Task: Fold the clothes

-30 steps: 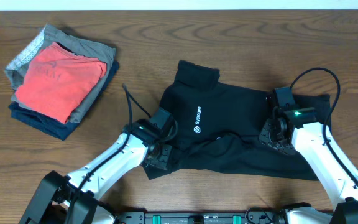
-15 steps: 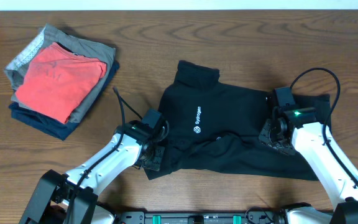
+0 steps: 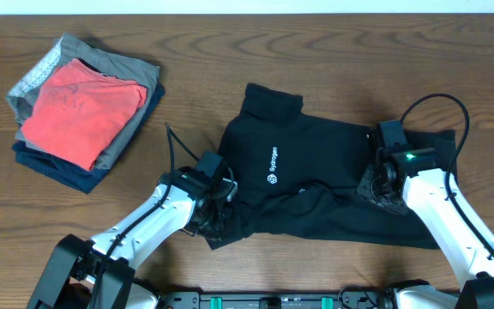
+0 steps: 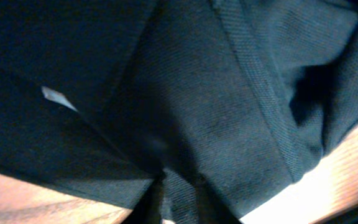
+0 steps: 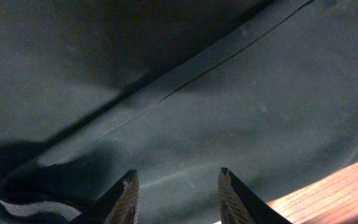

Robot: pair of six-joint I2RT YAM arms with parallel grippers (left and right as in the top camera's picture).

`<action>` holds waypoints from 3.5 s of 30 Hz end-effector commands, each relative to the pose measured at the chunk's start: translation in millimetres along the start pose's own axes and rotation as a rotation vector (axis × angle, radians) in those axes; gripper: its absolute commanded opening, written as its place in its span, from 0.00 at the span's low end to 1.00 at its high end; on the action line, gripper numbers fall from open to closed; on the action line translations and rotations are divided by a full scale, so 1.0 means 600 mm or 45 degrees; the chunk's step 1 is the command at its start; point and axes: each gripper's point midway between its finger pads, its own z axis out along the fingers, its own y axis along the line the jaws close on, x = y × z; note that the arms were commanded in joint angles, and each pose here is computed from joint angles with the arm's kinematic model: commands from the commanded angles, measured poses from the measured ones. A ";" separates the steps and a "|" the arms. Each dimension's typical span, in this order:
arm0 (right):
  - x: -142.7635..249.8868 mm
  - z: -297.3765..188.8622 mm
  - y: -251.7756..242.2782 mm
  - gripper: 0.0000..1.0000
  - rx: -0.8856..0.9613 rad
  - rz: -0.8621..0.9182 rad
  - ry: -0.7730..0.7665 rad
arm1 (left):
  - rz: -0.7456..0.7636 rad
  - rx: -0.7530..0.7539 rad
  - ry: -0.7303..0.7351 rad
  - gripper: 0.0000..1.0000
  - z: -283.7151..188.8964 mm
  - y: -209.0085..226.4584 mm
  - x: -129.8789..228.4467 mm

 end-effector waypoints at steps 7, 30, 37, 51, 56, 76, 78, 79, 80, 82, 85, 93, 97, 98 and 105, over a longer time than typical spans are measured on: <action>-0.003 0.000 -0.003 0.40 0.007 0.025 -0.001 | -0.106 -0.067 0.010 0.06 0.001 0.024 0.003; -0.005 0.000 -0.002 0.40 0.003 0.007 -0.005 | -0.280 0.120 -0.197 0.06 -0.021 0.070 -0.060; -0.003 0.000 -0.002 0.41 0.003 0.006 0.002 | -0.311 0.011 -0.117 0.06 0.010 0.102 -0.049; -0.010 0.001 -0.013 0.43 0.016 0.003 -0.001 | -0.735 -0.340 -0.073 0.06 -0.006 0.262 -0.009; -0.009 0.001 -0.014 0.43 0.018 -0.025 0.002 | -0.747 -0.336 -0.099 0.06 -0.029 0.268 -0.027; 0.069 -0.119 0.227 0.37 -1.202 -0.884 0.085 | -0.223 0.194 -0.386 0.21 -0.161 0.040 -0.125; 0.076 -0.121 0.233 0.36 -1.209 -0.912 0.084 | -0.172 0.207 -0.337 0.20 -0.142 0.019 -0.121; 0.081 -0.120 0.235 0.36 -1.212 -0.921 0.095 | -0.152 0.220 -0.312 0.20 -0.132 0.009 -0.118; 0.088 -0.120 0.237 0.36 -1.216 -0.931 0.111 | -0.131 0.240 -0.290 0.20 -0.124 -0.001 -0.116; 0.106 -0.120 0.244 0.36 -1.246 -0.950 0.167 | -0.092 0.288 -0.242 0.20 -0.105 -0.025 -0.113; 0.138 -0.117 0.260 0.34 -1.315 -0.979 0.285 | -0.060 0.323 -0.192 0.20 -0.082 -0.046 -0.115; 0.198 -0.047 0.274 0.34 -1.257 -0.982 0.571 | -0.111 0.317 -0.107 0.20 -0.035 -0.045 -0.120; 0.184 0.023 0.250 0.34 -1.019 -0.922 0.579 | -0.135 0.312 -0.048 0.20 -0.013 -0.039 -0.114; 0.169 0.051 0.234 0.34 -0.885 -0.880 0.552 | -0.148 0.310 -0.027 0.20 -0.006 -0.036 -0.111; 0.114 0.101 0.208 0.37 -0.629 -0.788 0.399 | -0.180 0.304 0.045 0.19 0.018 -0.030 -0.100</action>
